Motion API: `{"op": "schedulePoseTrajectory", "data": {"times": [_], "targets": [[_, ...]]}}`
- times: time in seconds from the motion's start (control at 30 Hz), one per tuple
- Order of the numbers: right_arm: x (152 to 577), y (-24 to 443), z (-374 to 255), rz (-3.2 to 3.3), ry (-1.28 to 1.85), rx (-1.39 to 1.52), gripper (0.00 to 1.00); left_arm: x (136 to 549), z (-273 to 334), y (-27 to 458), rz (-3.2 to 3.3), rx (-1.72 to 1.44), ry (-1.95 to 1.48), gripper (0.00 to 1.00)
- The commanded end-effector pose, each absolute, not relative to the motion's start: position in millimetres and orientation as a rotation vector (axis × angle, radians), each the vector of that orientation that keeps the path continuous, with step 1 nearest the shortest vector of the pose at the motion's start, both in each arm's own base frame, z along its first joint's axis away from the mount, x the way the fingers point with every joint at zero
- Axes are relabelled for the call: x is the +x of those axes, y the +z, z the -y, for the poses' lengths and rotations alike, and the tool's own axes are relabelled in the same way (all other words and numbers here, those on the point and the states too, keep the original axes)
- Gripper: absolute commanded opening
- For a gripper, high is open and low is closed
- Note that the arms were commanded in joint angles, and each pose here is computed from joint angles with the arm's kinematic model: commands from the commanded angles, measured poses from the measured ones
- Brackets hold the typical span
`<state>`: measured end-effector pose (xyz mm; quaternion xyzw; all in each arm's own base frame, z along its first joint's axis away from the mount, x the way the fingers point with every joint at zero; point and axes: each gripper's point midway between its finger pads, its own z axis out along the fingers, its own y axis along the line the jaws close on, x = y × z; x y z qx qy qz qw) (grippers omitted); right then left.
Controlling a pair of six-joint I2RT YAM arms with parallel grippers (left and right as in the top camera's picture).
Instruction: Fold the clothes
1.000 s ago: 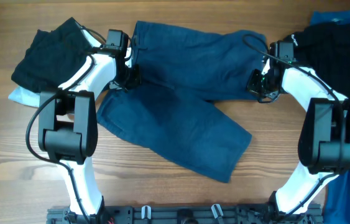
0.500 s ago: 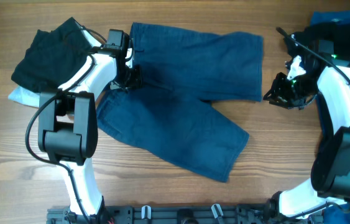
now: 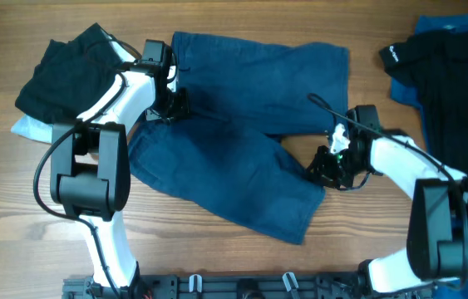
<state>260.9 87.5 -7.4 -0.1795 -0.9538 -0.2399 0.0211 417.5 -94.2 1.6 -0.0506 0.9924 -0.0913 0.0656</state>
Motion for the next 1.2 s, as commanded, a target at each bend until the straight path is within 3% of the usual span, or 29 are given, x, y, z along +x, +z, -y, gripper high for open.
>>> {"op": "schedulePoseTrajectory", "data": {"times": [0.0,0.13,0.23,0.3,0.37,0.5,0.6,0.7,0.8,0.87,0.93,0.97,1.17], "targets": [[272.8,-50.9,-8.7,3.078,-0.198,-0.912,0.18,395.4,76.2,-22.7,-3.088,-0.203,-0.174,0.48],[316.9,-33.7,14.8,3.172,-0.283,-1.056,0.17,394.2,76.1,-20.6,-3.09,-0.203,-0.174,0.56],[358.8,-2.9,10.4,3.316,-0.521,-0.848,0.17,396.3,76.4,-17.2,-3.08,-0.202,-0.177,0.6],[369.9,15.1,4.6,3.334,-0.616,-0.75,0.24,398.7,81.2,-12.3,-3.069,-0.199,-0.22,0.6],[373.2,36.8,-2.2,3.328,-0.671,-0.647,0.34,407.4,85.4,-0.6,-3.036,-0.191,-0.254,0.59],[367.9,84.7,-11.0,3.354,-0.754,-0.575,0.38,424.3,107.7,58.8,-2.92,-0.15,-0.451,0.6],[339.2,110.6,-23.3,3.299,-0.82,-0.563,0.39,421.6,108.2,110.9,-2.842,-0.129,-0.47,0.62],[297.3,102.7,-35.0,3.156,-0.771,-0.541,0.33,407.1,106.0,158.3,-2.769,-0.112,-0.48,0.77],[262.1,66.4,-58.2,3.03,-0.735,-0.538,0.11,384.0,102.4,203.9,-2.699,-0.096,-0.488,0.76],[250.6,29.1,-64.1,2.993,-0.685,-0.711,0.09,363.7,94.6,220.1,-2.7,-0.106,-0.449,0.73],[247.8,0.5,-59.2,3.006,-0.655,-0.862,0.04,344.6,79.7,214.9,-2.77,-0.147,-0.342,0.74],[246.2,-4.9,-57.5,3.001,-0.642,-0.9,0.04,336.9,72.9,210.3,-2.807,-0.172,-0.291,0.78],[262.4,-37.4,-21.4,3.092,-0.369,-1.077,0.04,298.4,51.0,173.8,-2.997,-0.321,-0.18,0.83]]}}
